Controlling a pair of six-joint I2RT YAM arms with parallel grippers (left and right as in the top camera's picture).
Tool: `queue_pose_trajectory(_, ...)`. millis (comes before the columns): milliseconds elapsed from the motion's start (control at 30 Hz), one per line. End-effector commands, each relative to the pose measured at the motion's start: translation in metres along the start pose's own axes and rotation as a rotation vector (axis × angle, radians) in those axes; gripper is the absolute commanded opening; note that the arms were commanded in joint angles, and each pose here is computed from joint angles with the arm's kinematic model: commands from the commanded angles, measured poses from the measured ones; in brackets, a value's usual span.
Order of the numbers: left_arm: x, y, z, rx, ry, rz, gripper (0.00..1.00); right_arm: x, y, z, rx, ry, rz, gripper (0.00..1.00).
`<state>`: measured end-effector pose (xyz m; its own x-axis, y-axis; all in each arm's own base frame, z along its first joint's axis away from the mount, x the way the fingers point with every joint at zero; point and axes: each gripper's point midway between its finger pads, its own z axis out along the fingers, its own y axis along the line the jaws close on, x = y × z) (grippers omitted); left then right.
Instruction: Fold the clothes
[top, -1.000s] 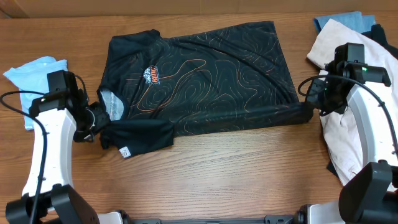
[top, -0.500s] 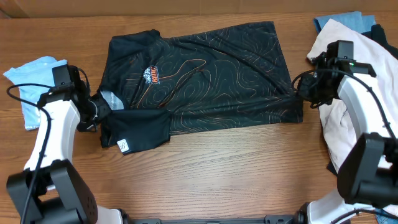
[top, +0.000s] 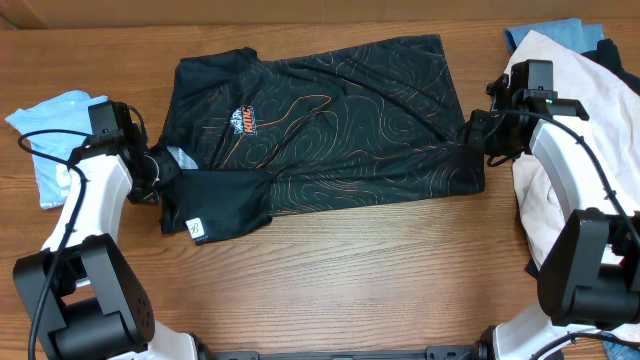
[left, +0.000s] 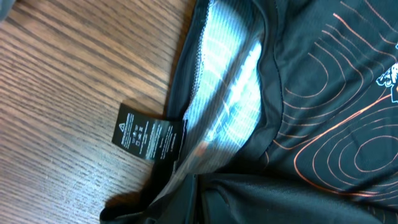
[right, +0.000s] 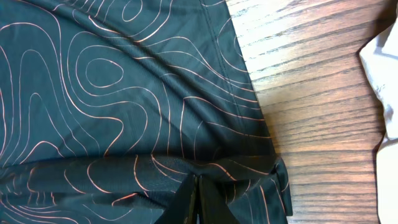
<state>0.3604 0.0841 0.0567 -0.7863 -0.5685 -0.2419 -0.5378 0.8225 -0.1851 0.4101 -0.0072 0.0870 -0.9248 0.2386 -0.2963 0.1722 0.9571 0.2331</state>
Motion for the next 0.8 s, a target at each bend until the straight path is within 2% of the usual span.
queue_pose_trajectory(0, 0.001, -0.004, 0.004, 0.009, 0.004, -0.013, 0.04, -0.003, 0.001, -0.002, 0.002, -0.013, -0.008, 0.04)
queue_pose_trajectory(100, 0.000, -0.004, 0.004, 0.011, -0.001, -0.013, 0.05, -0.003, 0.000, -0.002, 0.004, -0.013, -0.008, 0.06)
queue_pose_trajectory(167, 0.000, -0.004, 0.004, 0.011, -0.001, -0.013, 0.10, -0.003, 0.000, -0.002, 0.007, -0.012, -0.007, 0.15)
queue_pose_trajectory(233, 0.000, -0.004, 0.004, 0.012, -0.002, -0.013, 0.19, -0.003, 0.000, -0.002, 0.008, -0.010, -0.007, 0.38)
queue_pose_trajectory(267, 0.000, -0.004, 0.004, 0.012, -0.002, -0.013, 0.24, -0.003, -0.001, -0.002, 0.009, -0.010, -0.007, 0.47)
queue_pose_trajectory(300, 0.000, -0.005, 0.003, 0.015, -0.001, -0.013, 0.30, -0.003, -0.001, -0.002, 0.012, -0.010, -0.007, 0.50)
queue_pose_trajectory(433, 0.002, -0.014, 0.001, 0.064, 0.018, 0.006, 0.36, -0.001, -0.004, -0.002, 0.028, -0.004, -0.005, 0.49)
queue_pose_trajectory(567, 0.010, -0.017, -0.006, 0.080, 0.070, 0.004, 0.37, 0.006, -0.006, 0.002, 0.031, 0.013, -0.002, 0.46)
queue_pose_trajectory(700, 0.047, -0.022, -0.013, 0.123, 0.234, -0.007, 0.37, 0.016, -0.009, 0.012, 0.035, 0.045, 0.004, 0.43)
queue_pose_trajectory(767, 0.064, -0.018, -0.013, 0.095, 0.292, 0.013, 0.36, 0.021, -0.012, 0.019, 0.037, 0.058, 0.007, 0.43)
